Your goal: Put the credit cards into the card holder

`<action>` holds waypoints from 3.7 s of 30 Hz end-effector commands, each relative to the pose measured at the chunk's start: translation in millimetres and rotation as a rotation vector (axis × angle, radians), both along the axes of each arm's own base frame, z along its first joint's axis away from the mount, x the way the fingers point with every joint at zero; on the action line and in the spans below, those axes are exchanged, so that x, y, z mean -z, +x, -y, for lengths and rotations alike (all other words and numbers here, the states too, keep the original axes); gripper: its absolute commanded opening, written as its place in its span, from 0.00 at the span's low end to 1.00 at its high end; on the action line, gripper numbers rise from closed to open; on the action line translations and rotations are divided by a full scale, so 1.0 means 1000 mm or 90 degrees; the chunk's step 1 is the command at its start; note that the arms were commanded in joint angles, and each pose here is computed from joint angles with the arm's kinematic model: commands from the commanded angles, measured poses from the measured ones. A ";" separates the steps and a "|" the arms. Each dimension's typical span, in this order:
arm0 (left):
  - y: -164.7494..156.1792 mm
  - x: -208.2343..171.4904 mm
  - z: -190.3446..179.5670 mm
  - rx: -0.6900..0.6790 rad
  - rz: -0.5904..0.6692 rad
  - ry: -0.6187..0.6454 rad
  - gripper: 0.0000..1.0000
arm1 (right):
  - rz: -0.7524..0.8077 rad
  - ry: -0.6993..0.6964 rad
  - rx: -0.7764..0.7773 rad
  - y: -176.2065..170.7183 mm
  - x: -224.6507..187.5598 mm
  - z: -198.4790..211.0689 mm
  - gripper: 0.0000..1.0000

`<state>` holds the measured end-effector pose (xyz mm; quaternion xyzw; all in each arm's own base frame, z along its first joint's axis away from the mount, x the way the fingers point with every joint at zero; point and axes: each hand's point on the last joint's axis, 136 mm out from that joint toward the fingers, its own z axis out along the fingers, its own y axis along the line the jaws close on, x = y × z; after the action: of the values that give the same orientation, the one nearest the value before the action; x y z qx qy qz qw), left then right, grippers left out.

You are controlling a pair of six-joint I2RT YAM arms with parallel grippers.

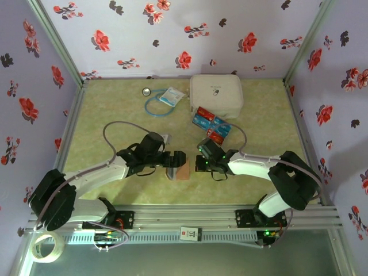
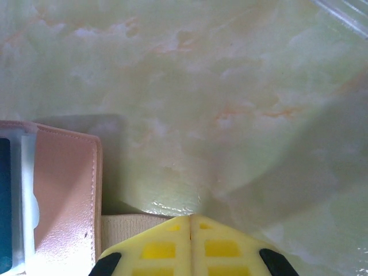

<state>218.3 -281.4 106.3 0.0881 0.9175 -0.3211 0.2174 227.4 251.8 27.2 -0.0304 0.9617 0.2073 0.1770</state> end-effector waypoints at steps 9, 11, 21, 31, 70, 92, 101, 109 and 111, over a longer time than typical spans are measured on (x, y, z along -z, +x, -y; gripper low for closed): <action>-0.002 0.016 0.047 -0.001 -0.026 -0.062 1.00 | 0.010 0.019 0.015 0.009 -0.003 0.001 0.00; 0.000 0.022 0.047 -0.017 -0.029 -0.071 1.00 | 0.010 0.020 0.018 0.008 -0.002 0.002 0.00; 0.003 0.053 0.029 -0.085 -0.042 -0.049 1.00 | 0.018 0.024 0.029 0.004 -0.009 0.011 0.25; 0.016 0.019 0.018 -0.068 -0.022 -0.031 1.00 | 0.062 0.058 0.029 0.001 -0.055 0.017 0.37; 0.055 0.006 -0.107 -0.162 -0.059 0.093 1.00 | 0.044 0.044 -0.144 -0.036 -0.031 -0.086 0.00; 0.041 0.044 -0.047 -0.016 -0.059 0.190 1.00 | 0.024 0.093 -0.117 -0.039 0.002 -0.077 0.00; 0.038 0.064 -0.041 -0.001 -0.065 0.215 1.00 | 0.023 0.093 -0.116 -0.039 0.001 -0.077 0.00; 0.034 0.080 -0.058 -0.016 -0.070 0.278 1.00 | 0.040 0.104 -0.111 -0.036 -0.019 -0.071 0.07; 0.032 0.084 -0.064 -0.019 -0.070 0.301 1.00 | 0.051 0.106 -0.105 -0.034 -0.031 -0.066 0.14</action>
<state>254.3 -228.9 31.4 0.0901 0.9751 -0.1396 0.1469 190.3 328.2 43.3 -0.1127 0.9281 0.3010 0.1882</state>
